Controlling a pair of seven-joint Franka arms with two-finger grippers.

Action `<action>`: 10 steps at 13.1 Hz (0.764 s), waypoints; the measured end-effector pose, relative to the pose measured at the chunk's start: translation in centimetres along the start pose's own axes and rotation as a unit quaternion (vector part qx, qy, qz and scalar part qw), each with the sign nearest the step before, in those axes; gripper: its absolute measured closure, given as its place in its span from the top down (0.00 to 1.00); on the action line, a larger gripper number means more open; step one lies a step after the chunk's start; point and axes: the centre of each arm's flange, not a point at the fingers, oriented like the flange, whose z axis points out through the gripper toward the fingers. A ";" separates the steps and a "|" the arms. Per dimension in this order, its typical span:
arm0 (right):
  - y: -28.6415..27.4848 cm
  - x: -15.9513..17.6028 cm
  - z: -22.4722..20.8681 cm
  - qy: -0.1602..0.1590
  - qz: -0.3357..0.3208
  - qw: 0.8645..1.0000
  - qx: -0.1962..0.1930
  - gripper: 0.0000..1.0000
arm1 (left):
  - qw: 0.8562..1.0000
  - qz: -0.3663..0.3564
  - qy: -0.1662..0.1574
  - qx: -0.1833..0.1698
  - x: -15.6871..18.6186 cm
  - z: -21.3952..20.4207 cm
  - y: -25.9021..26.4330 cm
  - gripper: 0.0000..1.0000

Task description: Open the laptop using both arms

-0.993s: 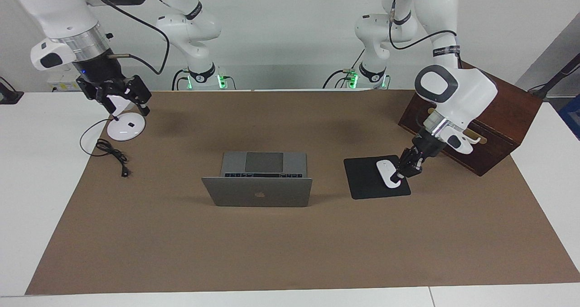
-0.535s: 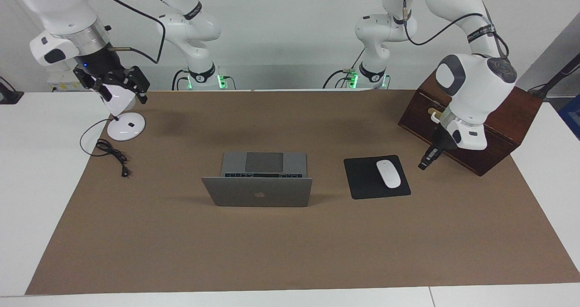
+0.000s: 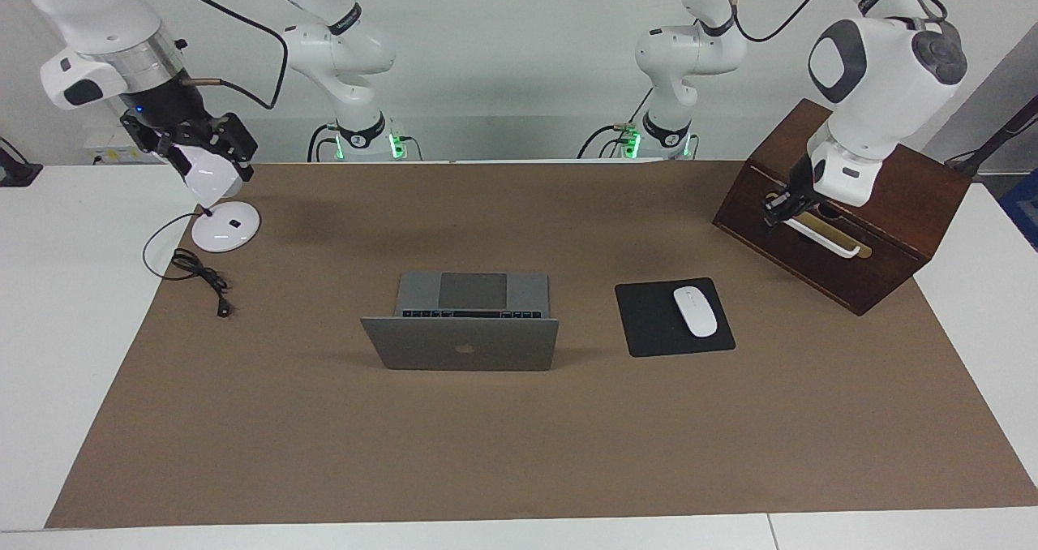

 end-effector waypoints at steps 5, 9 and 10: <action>0.7 -0.1 -0.2 0.003 -0.029 1.000 -0.003 1.00 | 0.999 0.011 -0.033 0.022 -1.9 -0.4 0.0 0.28; 0.6 -0.1 -0.2 0.003 -0.030 1.000 -0.003 1.00 | 0.999 0.012 -0.029 0.025 -1.5 -0.3 0.0 0.74; 0.7 -0.1 -0.2 0.003 -0.029 1.000 -0.003 1.00 | 0.999 0.014 -0.025 0.025 -1.3 -0.7 0.0 0.88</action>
